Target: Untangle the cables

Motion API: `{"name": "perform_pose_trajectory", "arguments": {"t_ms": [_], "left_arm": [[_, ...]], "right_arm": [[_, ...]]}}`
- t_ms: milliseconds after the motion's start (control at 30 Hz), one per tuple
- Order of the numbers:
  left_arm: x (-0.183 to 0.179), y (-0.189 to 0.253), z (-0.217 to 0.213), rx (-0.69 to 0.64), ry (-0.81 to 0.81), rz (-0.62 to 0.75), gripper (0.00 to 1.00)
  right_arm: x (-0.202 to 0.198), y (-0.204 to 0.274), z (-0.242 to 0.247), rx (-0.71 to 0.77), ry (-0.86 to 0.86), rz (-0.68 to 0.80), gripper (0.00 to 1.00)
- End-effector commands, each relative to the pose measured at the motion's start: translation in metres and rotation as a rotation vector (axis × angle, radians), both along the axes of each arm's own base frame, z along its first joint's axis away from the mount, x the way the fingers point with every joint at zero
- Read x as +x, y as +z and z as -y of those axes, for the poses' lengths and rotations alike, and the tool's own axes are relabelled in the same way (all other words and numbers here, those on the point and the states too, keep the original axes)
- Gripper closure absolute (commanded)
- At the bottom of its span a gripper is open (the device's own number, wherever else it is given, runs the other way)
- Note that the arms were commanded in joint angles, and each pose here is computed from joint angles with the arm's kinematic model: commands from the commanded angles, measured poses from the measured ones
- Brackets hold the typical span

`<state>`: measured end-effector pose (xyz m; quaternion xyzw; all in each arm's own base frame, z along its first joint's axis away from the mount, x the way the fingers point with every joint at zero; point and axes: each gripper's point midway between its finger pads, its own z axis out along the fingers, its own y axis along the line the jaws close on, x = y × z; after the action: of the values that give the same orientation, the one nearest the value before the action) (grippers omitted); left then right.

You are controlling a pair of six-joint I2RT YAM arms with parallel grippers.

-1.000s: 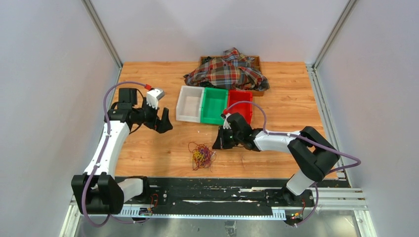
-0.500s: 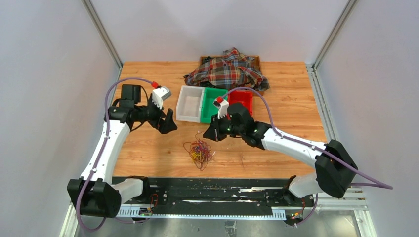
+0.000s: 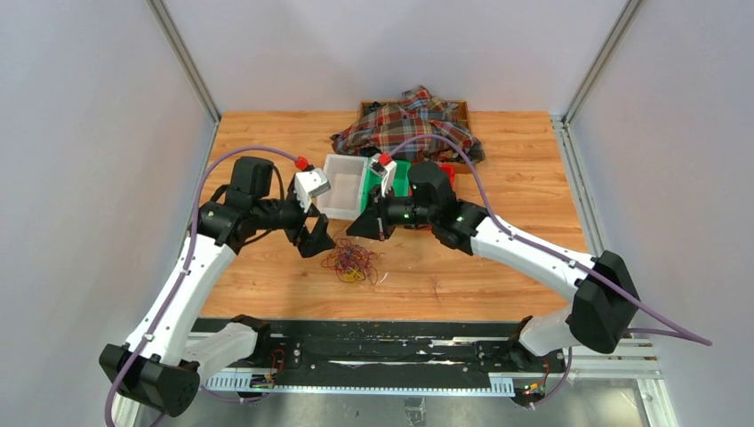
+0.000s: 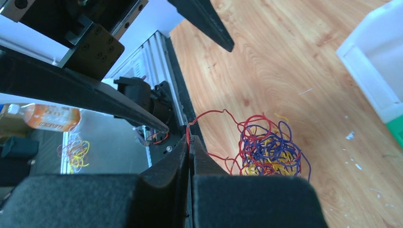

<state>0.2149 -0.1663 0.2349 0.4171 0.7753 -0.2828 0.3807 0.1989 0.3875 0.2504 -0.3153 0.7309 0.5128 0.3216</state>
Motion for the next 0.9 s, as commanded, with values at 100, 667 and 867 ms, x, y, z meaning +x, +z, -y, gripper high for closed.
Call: {"name": "perform_pose_trajectory", "arguments": {"t_ms": [100, 667, 867], "left_arm": [[-0.004, 0.007, 0.005, 0.027, -0.081, 0.092, 0.04], [-0.024, 0.003, 0.022, -0.012, -0.259, 0.181, 0.43], [-0.012, 0.017, 0.025, -0.073, -0.166, 0.240, 0.81]], "right_arm": [[-0.025, 0.020, -0.016, 0.085, 0.175, -0.006, 0.99], [-0.041, 0.048, -0.021, 0.184, 0.287, 0.002, 0.99], [-0.047, 0.058, -0.019, 0.228, 0.302, -0.011, 1.00]]}}
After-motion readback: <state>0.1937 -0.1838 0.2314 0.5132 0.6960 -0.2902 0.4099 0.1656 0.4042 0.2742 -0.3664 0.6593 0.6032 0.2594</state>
